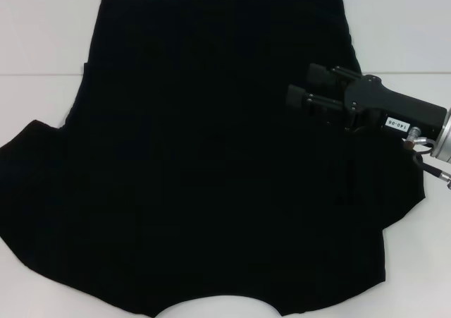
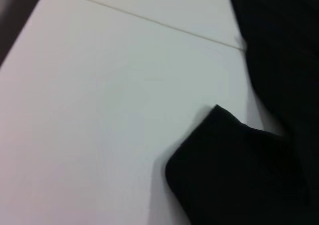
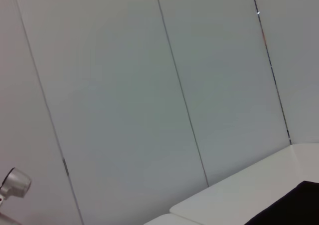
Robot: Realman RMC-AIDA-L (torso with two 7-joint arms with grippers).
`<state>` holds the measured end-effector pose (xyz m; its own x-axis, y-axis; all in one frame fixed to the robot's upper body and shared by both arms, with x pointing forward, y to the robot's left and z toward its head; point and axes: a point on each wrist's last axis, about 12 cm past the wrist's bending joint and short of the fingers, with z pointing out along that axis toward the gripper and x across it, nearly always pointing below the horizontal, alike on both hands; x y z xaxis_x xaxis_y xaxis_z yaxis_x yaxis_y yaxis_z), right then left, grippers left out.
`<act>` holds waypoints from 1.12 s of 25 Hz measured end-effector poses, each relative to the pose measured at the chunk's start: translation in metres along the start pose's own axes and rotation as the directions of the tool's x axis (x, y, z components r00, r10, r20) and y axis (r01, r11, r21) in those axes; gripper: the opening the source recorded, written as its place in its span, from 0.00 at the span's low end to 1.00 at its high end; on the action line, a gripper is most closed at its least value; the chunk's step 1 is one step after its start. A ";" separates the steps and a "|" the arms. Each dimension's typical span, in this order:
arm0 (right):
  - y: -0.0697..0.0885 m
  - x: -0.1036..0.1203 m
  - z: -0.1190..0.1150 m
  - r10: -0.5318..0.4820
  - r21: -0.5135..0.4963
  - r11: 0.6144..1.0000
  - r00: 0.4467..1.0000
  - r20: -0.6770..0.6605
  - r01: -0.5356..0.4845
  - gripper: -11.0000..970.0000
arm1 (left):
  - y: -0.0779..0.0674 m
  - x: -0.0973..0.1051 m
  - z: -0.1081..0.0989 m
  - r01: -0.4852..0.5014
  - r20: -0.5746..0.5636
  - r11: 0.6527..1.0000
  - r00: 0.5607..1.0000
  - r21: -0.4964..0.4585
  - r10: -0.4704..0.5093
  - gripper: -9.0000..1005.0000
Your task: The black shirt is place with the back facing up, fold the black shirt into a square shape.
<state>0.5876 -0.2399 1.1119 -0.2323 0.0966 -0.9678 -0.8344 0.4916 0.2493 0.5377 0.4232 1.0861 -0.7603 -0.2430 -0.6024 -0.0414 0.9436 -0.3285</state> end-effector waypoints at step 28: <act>0.000 0.002 -0.001 -0.010 0.002 1.000 1.000 -0.002 0.010 0.85 | 0.001 0.002 -0.005 0.036 -0.022 0.999 0.999 0.023 -0.036 0.01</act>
<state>0.5864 -0.2404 1.1101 -0.2252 0.0899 -0.9701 -0.8355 0.4945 0.2398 0.5328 0.4246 1.0886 -0.7722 -0.2717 -0.5743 -0.0541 0.9288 -0.3667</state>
